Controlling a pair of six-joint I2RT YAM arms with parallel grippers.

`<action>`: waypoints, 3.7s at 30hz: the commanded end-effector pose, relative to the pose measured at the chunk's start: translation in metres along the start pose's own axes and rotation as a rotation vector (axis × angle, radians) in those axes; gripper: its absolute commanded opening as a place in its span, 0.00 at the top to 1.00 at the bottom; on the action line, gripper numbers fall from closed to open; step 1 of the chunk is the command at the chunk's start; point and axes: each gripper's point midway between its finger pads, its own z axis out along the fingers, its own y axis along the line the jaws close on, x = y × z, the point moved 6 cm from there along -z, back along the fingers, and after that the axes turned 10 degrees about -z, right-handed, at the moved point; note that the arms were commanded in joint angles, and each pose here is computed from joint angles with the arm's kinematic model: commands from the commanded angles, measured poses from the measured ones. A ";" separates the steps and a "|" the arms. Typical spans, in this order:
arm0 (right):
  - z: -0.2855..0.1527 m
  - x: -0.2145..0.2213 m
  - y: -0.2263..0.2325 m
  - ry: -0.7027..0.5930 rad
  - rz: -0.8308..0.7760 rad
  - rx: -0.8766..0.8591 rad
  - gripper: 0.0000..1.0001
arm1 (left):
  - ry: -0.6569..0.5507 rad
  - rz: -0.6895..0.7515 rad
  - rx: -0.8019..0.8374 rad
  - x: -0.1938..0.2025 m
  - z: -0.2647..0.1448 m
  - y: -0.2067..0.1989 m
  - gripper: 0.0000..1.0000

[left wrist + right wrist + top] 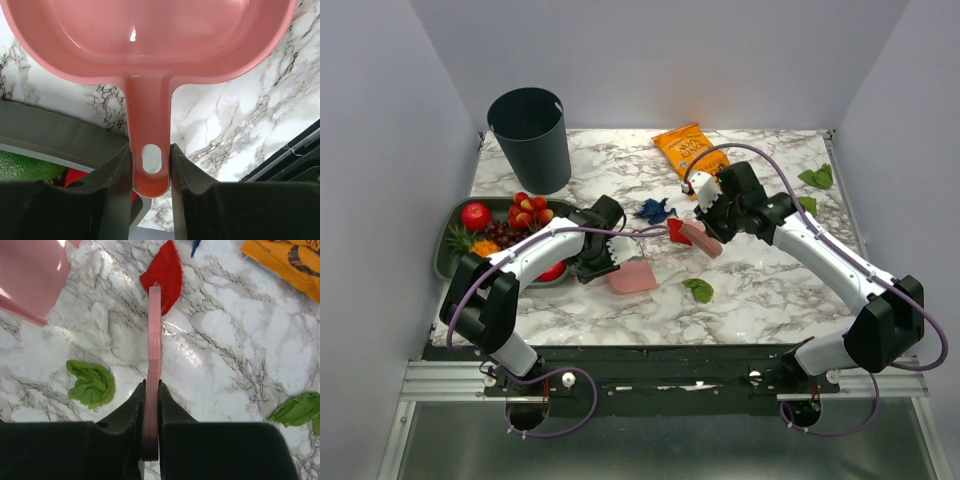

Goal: Sweep away the paper scraps from the table

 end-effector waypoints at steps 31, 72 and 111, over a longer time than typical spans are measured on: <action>0.005 -0.047 0.011 -0.117 0.105 -0.287 1.00 | -0.036 0.033 -0.007 -0.023 0.006 -0.010 1.00; 0.003 -0.046 0.045 -0.133 0.046 -0.330 0.99 | -0.040 0.024 0.016 -0.035 0.005 -0.008 1.00; -0.015 0.021 -0.048 -0.054 0.354 0.031 1.00 | -0.700 -0.289 -0.175 -0.052 -0.182 0.099 1.00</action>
